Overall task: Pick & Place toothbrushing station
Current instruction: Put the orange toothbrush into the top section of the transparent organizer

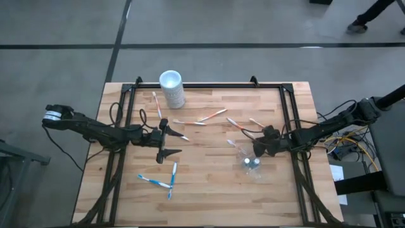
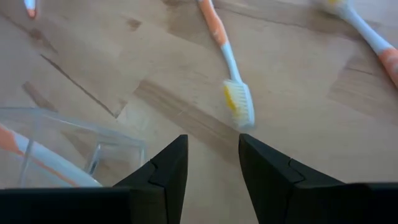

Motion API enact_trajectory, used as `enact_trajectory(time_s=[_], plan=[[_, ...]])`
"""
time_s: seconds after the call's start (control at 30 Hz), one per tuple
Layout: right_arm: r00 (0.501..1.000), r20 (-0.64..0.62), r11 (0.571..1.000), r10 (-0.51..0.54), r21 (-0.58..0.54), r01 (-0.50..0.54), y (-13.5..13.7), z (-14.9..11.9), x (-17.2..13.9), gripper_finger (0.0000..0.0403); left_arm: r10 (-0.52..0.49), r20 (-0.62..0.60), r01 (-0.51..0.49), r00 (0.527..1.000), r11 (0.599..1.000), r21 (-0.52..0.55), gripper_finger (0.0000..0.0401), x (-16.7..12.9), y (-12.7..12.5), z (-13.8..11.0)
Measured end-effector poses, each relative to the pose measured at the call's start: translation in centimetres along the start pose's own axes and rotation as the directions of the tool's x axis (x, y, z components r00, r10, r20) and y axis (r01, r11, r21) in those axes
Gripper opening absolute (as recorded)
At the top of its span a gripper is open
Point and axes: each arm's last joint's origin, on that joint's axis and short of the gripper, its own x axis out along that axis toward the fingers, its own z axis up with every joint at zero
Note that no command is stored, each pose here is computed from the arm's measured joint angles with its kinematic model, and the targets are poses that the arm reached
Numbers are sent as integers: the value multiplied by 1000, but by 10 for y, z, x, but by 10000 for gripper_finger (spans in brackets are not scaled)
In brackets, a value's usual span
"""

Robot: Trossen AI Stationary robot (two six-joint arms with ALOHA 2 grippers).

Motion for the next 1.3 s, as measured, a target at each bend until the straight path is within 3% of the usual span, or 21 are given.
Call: enact_trajectory(time_s=[0.1, 0.3, 0.4, 0.73, 0.83, 1.0, 1.3], plan=[[1000, 4, 999, -30, -18, 30, -1, 1, -1, 139, 0, 0, 0, 1000, 1000, 0, 319, 0, 0, 0], [990, 77, 968, -122, -212, 136, -5, 4, -3, 140, 0, 0, 0, 1000, 1000, 0, 319, 0, 0, 0], [990, 79, 963, -119, -234, 135, -5, 4, -3, 135, 0, 0, 0, 1000, 1000, 0, 319, 0, 0, 0], [994, 95, 984, -46, -165, 61, 3, 6, -2, 136, 0, 0, 0, 1000, 1000, 0, 319, 0, 0, 0], [993, 98, 986, -66, -149, 80, 1, 7, 0, 140, 0, 0, 0, 1000, 1000, 0, 319, 0, 0, 0], [996, 48, 997, -79, -7, 79, -1, 12, 6, 137, 0, 0, 0, 1000, 1000, 0, 319, 0, 0, 0], [996, -9, 996, -94, 3, 94, 2, 21, 12, 136, 0, -14, 0, 1000, 1000, 1, 319, 0, 0, -1]])
